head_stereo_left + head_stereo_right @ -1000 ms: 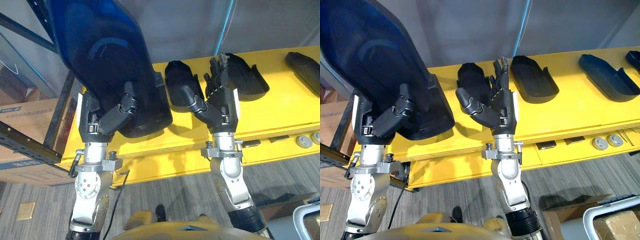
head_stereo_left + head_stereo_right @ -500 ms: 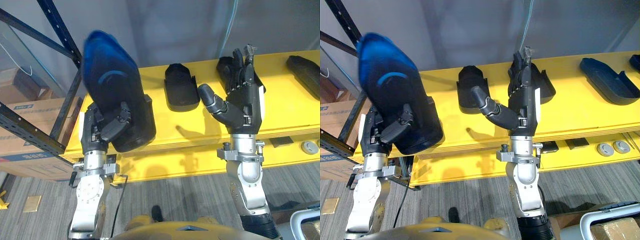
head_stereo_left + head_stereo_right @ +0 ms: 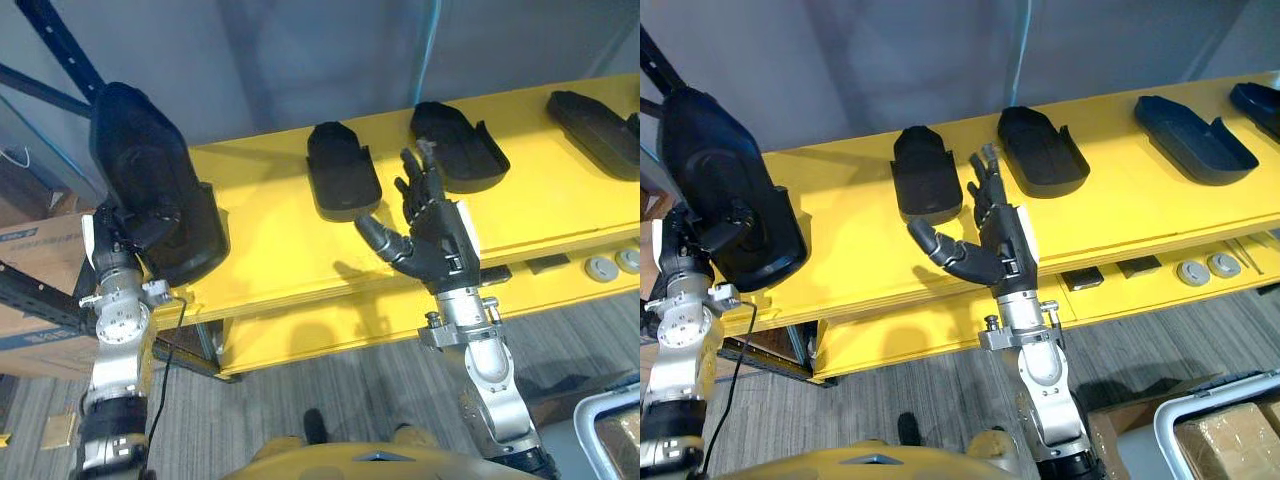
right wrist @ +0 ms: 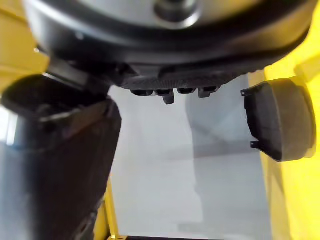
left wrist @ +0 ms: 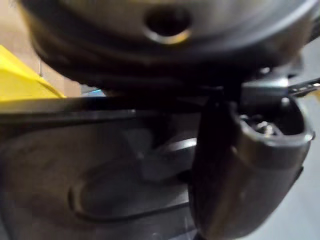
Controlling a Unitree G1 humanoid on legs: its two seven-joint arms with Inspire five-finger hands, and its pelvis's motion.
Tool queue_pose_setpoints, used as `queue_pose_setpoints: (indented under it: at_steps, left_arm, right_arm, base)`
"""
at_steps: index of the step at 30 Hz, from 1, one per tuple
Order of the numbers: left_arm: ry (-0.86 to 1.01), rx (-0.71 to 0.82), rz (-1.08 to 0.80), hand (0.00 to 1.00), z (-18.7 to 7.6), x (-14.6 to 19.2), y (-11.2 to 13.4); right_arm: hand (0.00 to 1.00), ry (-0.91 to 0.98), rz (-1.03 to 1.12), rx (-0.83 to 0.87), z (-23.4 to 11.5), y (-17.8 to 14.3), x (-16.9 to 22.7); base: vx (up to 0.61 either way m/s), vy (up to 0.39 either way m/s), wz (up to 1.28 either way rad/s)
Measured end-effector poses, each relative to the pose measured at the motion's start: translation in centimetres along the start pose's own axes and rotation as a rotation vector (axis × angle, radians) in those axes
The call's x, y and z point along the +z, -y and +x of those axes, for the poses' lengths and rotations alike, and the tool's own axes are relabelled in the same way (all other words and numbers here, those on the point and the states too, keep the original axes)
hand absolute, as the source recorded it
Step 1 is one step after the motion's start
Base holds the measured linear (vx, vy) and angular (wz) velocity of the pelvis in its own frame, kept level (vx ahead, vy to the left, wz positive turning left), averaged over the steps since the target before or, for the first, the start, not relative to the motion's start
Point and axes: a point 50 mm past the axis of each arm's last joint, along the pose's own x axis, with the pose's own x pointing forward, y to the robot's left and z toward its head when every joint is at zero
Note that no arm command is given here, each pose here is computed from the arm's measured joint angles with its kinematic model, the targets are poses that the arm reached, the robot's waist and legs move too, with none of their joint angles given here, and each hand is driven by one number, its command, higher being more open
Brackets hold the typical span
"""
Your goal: Walk over and take three plastic housings, then place them on the shelf
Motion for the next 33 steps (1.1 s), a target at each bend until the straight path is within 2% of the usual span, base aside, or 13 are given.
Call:
queue_pose_setpoints:
  at_steps: [5, 10, 18, 21, 23, 27, 31, 33]
  left_arm:
    - [-0.136, -0.107, -0.245, 0.0, 0.6, -1.7, 0.3]
    - [-0.263, -0.219, -0.378, 0.0, 0.3, -3.6, 0.9]
    - [-0.372, -0.289, -0.357, 0.0, 0.7, -4.6, 0.8]
    - [-0.398, -0.264, -0.337, 0.0, 0.8, -5.0, 0.0]
    - [-0.422, -0.247, -0.323, 0.0, 1.0, -5.2, -0.6]
    - [-0.43, -0.202, -0.288, 0.0, 1.6, -4.7, -2.6]
    - [-0.422, -0.155, -0.186, 0.0, 2.1, -3.0, -6.4]
    - [-0.406, -0.16, -0.16, 0.0, 2.6, -1.9, -7.2]
  right_arm:
    - [1.0, -0.039, 0.001, 0.051, -0.2, 0.2, -0.4]
    - [1.0, -0.063, 0.024, 0.112, -0.3, -0.2, -0.7]
    - [1.0, -0.135, 0.051, 0.18, -1.1, -1.0, -1.6]
    - [1.0, -0.165, 0.059, 0.148, -1.5, -1.3, -2.0]
    - [1.0, -0.214, 0.031, 0.062, -2.2, -0.9, -2.4]
    - [1.0, -0.401, -0.098, -0.152, -6.2, 2.6, -4.0]
    - [1.0, -0.703, -0.205, -0.302, -12.9, 7.4, -6.5]
    - [1.0, -0.854, -0.215, -0.34, -16.3, 8.5, -7.7]
  base:
    - [0.01, 0.005, -0.14]
    - [-0.03, 0.006, -0.1]
    - [-0.04, -0.016, -0.07]
    - [-0.01, -0.017, -0.02]
    - [-0.01, -0.022, -0.07]
    - [0.01, -0.033, -0.15]
    - [0.04, -0.048, -0.14]
    - [0.02, -0.048, -0.09]
